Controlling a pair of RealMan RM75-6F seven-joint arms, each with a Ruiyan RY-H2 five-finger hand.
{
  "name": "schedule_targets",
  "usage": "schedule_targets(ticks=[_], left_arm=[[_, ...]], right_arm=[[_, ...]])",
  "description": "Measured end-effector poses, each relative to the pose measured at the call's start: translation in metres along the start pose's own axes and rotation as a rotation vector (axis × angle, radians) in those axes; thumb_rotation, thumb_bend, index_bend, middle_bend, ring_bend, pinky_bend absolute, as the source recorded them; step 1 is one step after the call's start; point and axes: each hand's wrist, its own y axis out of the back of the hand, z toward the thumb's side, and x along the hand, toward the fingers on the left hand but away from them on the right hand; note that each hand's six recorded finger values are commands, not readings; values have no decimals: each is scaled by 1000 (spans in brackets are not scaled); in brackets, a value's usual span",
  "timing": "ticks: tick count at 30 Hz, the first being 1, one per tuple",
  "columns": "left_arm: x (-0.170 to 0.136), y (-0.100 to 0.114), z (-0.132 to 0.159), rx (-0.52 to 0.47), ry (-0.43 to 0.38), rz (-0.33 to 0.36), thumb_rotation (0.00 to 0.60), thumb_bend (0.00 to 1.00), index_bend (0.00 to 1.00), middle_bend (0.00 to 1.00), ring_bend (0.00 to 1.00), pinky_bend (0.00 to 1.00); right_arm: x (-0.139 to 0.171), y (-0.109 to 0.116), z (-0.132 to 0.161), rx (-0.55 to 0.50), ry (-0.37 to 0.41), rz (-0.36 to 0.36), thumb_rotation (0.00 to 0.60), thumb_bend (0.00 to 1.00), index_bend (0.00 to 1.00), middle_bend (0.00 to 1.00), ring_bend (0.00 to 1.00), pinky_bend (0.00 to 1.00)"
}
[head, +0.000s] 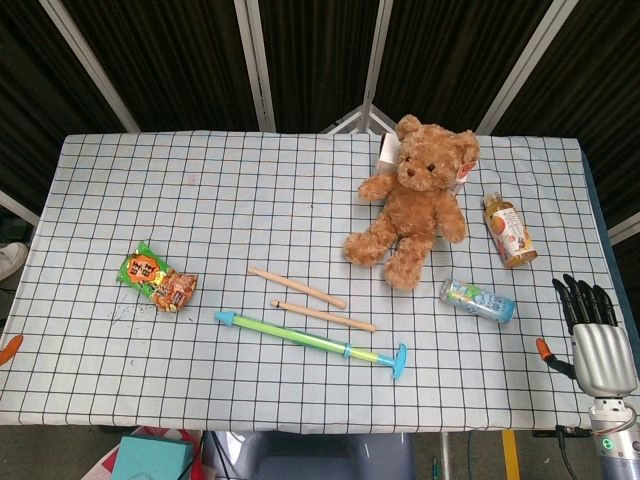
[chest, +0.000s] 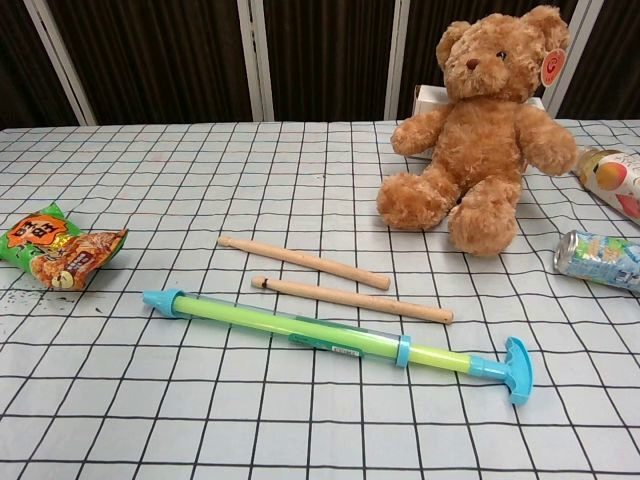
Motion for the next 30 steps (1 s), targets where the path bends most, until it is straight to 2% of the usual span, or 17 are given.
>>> schedule_targets(ticks=[15, 23, 30], left_arm=[[0, -3, 4, 12, -4, -9, 600, 310, 156, 0, 0, 118], [-1, -3, 4, 16, 3, -6, 600, 310, 158, 0, 0, 118], [-5, -3, 5, 19, -2, -7, 600, 310, 160, 0, 0, 118]], right_arm=[[3, 2, 0, -14, -13, 15, 600, 296, 48, 58, 38, 0], [3, -10, 1, -60, -8, 95, 600, 296, 48, 58, 54, 0], [-2, -10, -3, -87, -31, 82, 600, 296, 48, 67, 54, 0]])
